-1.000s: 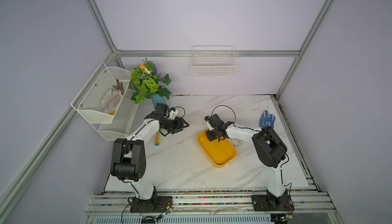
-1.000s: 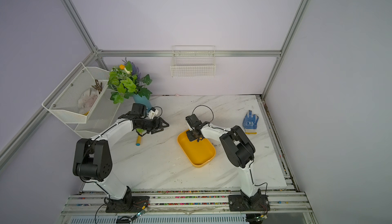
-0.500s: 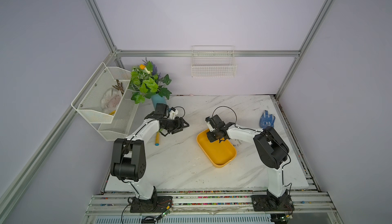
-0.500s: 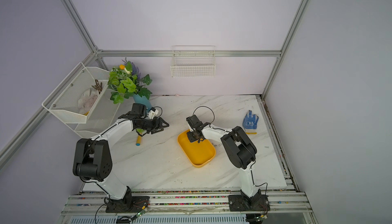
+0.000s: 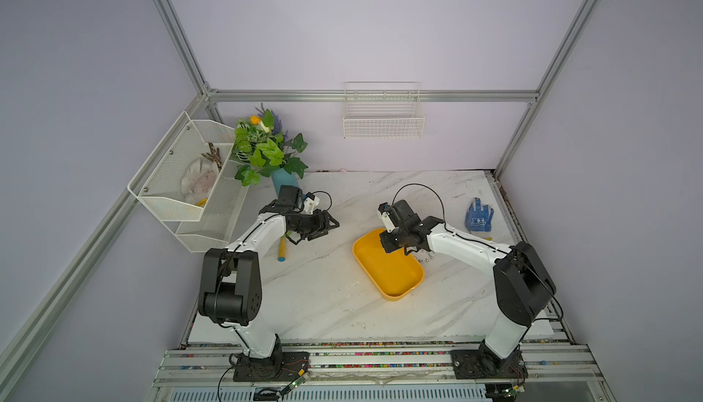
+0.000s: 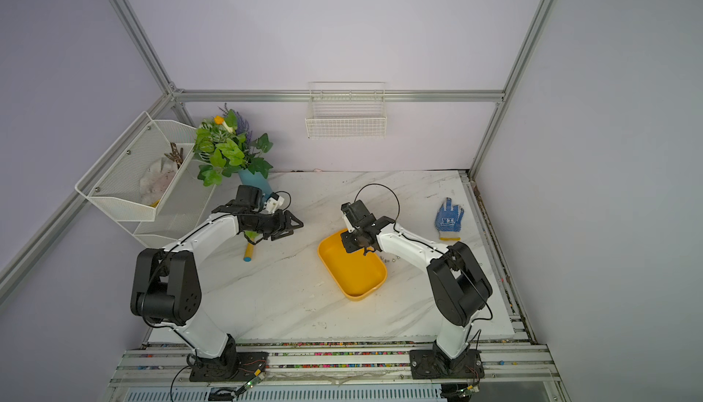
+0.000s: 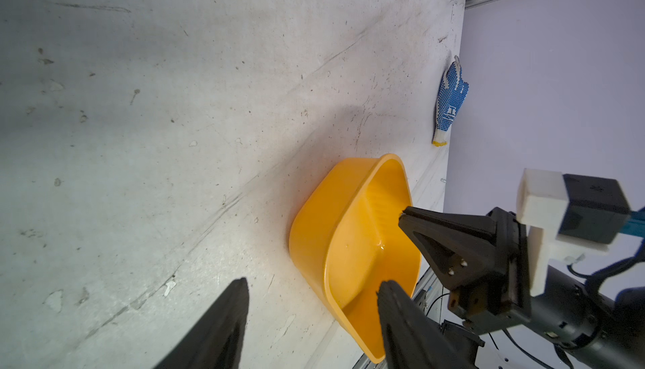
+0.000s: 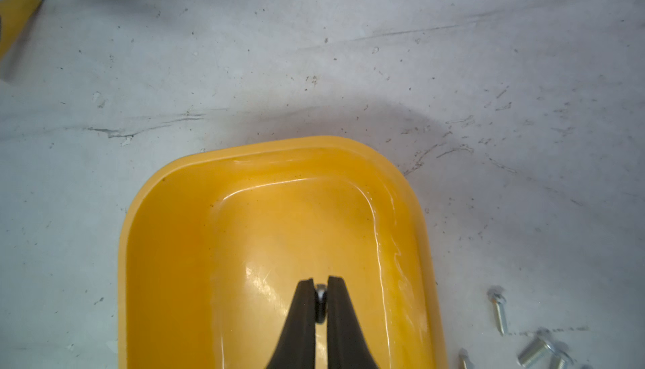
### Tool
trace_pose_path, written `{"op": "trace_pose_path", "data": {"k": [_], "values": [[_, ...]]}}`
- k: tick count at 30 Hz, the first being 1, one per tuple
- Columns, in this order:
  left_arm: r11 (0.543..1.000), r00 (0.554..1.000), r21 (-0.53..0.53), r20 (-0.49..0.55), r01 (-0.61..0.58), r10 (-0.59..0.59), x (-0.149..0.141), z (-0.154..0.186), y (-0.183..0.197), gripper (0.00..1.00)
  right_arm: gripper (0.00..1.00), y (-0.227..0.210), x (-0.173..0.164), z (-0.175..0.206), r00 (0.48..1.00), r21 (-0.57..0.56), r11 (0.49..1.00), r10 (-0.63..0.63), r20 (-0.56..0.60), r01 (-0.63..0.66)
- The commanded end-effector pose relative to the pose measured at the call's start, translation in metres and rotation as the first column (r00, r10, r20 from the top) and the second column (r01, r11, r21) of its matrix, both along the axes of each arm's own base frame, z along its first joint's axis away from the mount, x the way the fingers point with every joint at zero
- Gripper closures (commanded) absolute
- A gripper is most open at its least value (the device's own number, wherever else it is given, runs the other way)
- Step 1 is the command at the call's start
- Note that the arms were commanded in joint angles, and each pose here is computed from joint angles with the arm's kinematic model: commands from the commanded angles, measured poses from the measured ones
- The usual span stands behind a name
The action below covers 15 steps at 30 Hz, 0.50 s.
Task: Take out the screws from the storage box
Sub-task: Place the screw at the center of the board.
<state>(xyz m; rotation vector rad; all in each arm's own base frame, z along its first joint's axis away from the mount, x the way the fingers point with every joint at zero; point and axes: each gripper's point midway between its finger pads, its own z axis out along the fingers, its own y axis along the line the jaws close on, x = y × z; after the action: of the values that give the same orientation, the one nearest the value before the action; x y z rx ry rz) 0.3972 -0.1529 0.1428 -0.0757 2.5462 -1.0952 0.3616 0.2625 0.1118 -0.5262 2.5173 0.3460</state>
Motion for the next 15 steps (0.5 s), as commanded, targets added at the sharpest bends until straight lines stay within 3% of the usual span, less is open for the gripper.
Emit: {"op": "trace_pose_path", "data": {"k": [1, 8, 15], "values": [[1.000, 1.000, -0.015, 0.011, 0.010, -0.009, 0.000, 0.005, 0.000, 0.36, 1.00, -0.029, -0.008, 0.007, 0.996, -0.003, 0.996, -0.084, -0.023, 0.084], [1.000, 1.000, -0.029, 0.013, 0.009, -0.009, 0.007, 0.005, -0.002, 0.36, 1.00, -0.093, -0.007, 0.021, 0.973, -0.006, 0.973, -0.233, 0.003, 0.233], [0.999, 1.000, -0.036, 0.016, 0.009, -0.008, 0.010, 0.006, -0.004, 0.36, 1.00, -0.119, 0.003, -0.019, 0.958, -0.088, 0.957, -0.283, -0.054, 0.278]]}}
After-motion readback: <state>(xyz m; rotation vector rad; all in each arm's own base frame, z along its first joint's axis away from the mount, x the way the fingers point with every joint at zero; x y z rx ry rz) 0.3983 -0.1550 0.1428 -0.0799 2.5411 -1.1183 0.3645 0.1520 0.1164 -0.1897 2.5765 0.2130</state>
